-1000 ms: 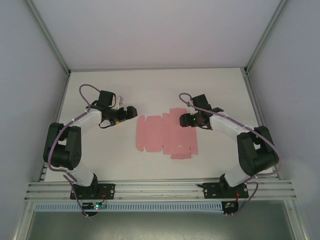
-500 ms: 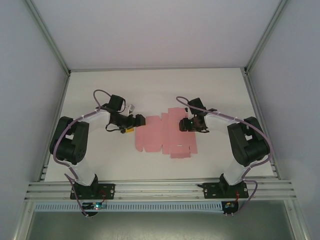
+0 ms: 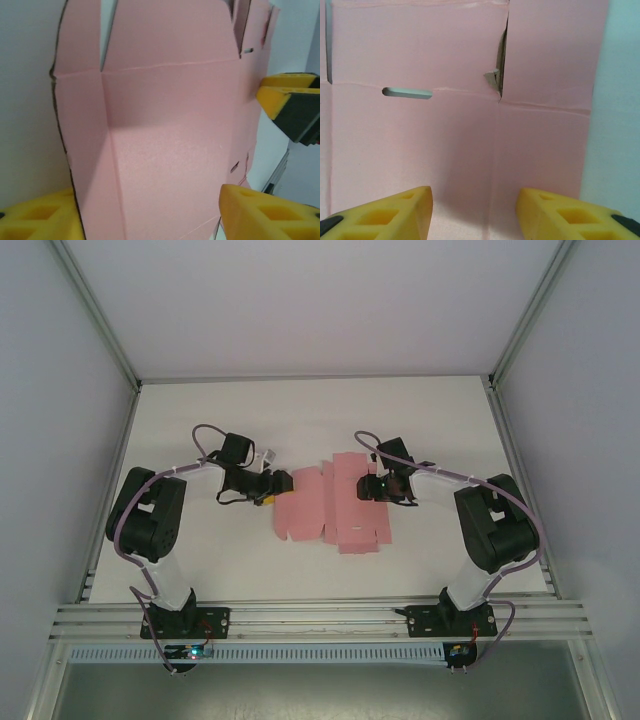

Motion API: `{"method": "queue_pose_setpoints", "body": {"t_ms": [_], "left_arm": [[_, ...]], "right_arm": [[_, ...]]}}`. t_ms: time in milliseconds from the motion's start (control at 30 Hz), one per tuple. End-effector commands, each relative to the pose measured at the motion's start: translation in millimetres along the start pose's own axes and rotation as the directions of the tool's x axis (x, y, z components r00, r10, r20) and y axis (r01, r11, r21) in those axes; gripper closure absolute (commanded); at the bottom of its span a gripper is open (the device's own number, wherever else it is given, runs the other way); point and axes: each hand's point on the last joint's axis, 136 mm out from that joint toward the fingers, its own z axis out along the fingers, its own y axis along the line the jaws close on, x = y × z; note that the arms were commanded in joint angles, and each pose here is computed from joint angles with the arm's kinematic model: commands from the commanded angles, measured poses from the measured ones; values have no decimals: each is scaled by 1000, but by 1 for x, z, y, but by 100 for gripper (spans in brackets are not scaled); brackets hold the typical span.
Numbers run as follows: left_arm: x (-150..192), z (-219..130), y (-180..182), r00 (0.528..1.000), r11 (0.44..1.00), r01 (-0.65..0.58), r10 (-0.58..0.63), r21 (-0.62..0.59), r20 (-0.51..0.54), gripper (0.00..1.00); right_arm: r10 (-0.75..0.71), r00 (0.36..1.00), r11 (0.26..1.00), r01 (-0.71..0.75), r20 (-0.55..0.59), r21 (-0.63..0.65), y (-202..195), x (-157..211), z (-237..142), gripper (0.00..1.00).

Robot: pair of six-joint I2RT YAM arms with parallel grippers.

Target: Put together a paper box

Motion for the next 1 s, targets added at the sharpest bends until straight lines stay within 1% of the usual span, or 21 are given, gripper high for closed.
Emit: {"method": "queue_pose_setpoints", "body": {"t_ms": [0, 100, 167, 200, 267, 300, 400, 467, 533, 567, 633, 733, 800, 867, 900, 967], "left_arm": [[-6, -4, -26, 995, 993, -96, 94, 73, 40, 56], [-9, -14, -35, 984, 985, -166, 162, 52, 72, 79], [-11, -23, -40, 974, 977, -211, 208, 21, 95, 97], [-13, -27, -43, 966, 972, -236, 233, 9, 109, 100], [-13, -36, -54, 945, 953, -303, 299, 9, 135, 100], [-13, -40, -59, 932, 942, -335, 330, 10, 150, 100], [-7, -53, -84, 879, 890, -451, 431, 67, 203, 100], [3, -66, -108, 823, 825, -549, 506, 134, 257, 100], [17, -81, -135, 748, 732, -652, 581, 197, 321, 100], [23, -88, -145, 713, 691, -692, 611, 208, 345, 100], [38, -102, -164, 645, 618, -758, 662, 209, 382, 100], [54, -122, -185, 563, 541, -820, 700, 187, 439, 100], [64, -135, -200, 507, 491, -853, 701, 176, 502, 100], [79, -147, -218, 433, 408, -895, 708, 177, 557, 100], [88, -152, -226, 394, 366, -915, 717, 171, 574, 100], [103, -160, -235, 331, 305, -941, 740, 147, 586, 100]], "right_arm": [[65, 977, 997, -55, -204, 52, -22, 63, 18, 47], [36, 988, 999, -32, -150, 31, -17, 49, 7, 46], [16, 996, 999, -13, -83, 30, -16, 33, -8, 44], [10, 999, 1000, -8, -47, 28, -16, 24, -17, 43], [-5, 999, 1000, 5, 46, 6, -12, 4, -41, 39], [-19, 996, 1000, 20, 92, -8, -10, -5, -53, 35], [-62, 967, 996, 76, 248, -50, -3, -26, -92, 26], [-72, 933, 988, 115, 354, -102, 1, -33, -117, 20], [-73, 890, 974, 161, 450, -161, 2, -34, -136, 16], [-64, 872, 968, 173, 485, -184, 0, -33, -143, 13], [-47, 837, 950, 206, 545, -235, 0, -30, -157, 11], [-44, 796, 911, 280, 604, -304, 13, -27, -179, 9], [-69, 766, 884, 343, 640, -316, 21, -23, -188, 8], [-79, 732, 872, 380, 677, -309, 24, -21, -194, 6], [-84, 711, 857, 408, 698, -314, 28, -21, -199, 6], [-96, 672, 816, 476, 734, -329, 39, -20, -213, 5]]}}
